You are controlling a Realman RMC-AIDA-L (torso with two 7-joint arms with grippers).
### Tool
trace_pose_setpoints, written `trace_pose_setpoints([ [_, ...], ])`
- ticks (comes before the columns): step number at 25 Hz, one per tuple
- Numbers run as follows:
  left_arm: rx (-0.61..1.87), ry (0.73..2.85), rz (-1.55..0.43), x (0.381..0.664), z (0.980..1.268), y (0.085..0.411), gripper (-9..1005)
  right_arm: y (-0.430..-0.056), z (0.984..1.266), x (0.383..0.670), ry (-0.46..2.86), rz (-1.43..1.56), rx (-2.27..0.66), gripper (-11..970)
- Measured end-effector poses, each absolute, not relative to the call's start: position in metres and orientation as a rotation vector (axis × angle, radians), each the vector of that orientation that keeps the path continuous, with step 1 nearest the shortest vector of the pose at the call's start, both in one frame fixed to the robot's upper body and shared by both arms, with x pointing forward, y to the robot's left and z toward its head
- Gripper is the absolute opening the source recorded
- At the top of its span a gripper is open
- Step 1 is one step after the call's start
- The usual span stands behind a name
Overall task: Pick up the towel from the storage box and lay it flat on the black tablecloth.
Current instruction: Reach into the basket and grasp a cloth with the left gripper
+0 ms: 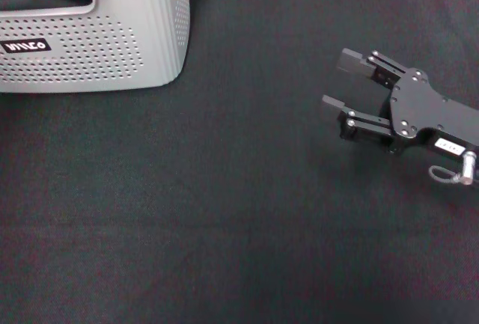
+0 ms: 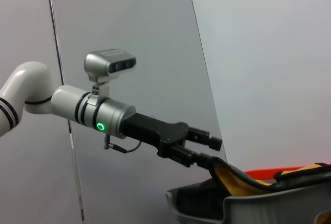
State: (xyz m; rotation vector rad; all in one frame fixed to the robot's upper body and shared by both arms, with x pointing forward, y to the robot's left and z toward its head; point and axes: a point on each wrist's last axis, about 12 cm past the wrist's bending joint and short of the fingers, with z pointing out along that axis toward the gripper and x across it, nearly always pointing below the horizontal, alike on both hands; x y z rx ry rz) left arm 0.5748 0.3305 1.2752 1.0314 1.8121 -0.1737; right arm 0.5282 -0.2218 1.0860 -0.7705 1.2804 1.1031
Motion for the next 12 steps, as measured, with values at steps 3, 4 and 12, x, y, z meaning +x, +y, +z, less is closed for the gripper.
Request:
trace_pose_setpoints([
  [3, 1.01, 1.852, -0.144, 0.582, 1.267, 0.334, 820, -0.22, 1.086, 0.53, 1.282, 1.097, -0.775, 857],
  [4, 1.005, 1.864, -0.137, 0.583, 1.265, 0.335, 812, -0.22, 1.086, 0.53, 1.282, 1.097, -0.775, 857],
  [12, 0.991, 1.892, -0.081, 0.595, 1.259, 0.333, 753, -0.221, 1.084, 0.529, 1.292, 1.093, -0.769, 857],
])
